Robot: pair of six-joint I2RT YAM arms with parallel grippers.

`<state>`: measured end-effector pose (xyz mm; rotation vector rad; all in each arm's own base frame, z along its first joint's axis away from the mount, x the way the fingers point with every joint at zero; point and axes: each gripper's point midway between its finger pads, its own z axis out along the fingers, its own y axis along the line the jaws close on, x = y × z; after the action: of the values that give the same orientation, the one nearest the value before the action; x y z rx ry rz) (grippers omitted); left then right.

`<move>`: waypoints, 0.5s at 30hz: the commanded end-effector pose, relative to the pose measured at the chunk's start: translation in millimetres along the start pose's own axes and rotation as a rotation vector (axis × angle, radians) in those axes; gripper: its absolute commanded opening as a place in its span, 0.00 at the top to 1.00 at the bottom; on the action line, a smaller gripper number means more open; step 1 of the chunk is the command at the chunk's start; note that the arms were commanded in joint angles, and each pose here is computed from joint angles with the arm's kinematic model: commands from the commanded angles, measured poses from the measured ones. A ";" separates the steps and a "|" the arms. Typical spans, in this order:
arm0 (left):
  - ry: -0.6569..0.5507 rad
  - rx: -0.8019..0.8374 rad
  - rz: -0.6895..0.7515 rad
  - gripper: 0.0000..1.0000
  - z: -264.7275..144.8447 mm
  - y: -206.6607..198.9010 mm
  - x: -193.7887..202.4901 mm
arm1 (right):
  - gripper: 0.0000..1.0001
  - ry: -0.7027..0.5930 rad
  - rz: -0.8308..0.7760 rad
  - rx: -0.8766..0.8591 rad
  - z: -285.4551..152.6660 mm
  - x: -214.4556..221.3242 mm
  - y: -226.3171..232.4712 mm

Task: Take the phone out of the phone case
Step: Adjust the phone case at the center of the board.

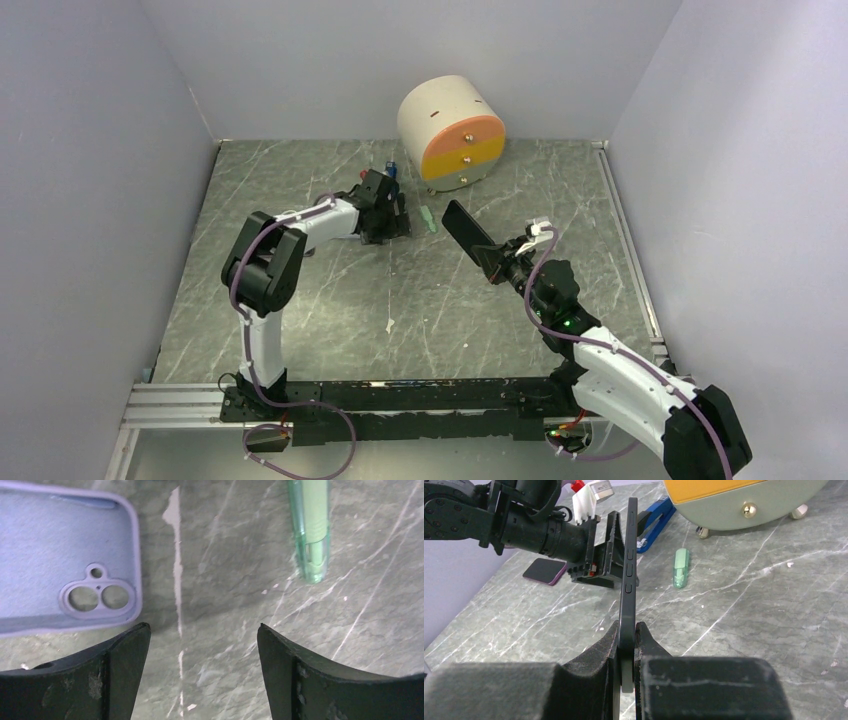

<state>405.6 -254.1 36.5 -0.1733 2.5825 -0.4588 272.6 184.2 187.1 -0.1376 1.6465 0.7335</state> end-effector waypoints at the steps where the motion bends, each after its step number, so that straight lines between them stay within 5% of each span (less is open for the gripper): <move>1: 0.029 -0.117 -0.025 0.17 -11.2 34.4 13.4 | 1.00 -0.133 -0.018 -0.032 -0.1 -38.0 10.5; 15: -0.026 -0.337 -0.011 0.15 -17.3 99.0 -6.3 | 1.00 -0.132 -0.017 -0.031 0.4 -37.8 10.3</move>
<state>403.7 -193.3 29.3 -0.2754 2.5820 -0.1879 272.0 183.2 188.9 -0.1383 1.6411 0.7297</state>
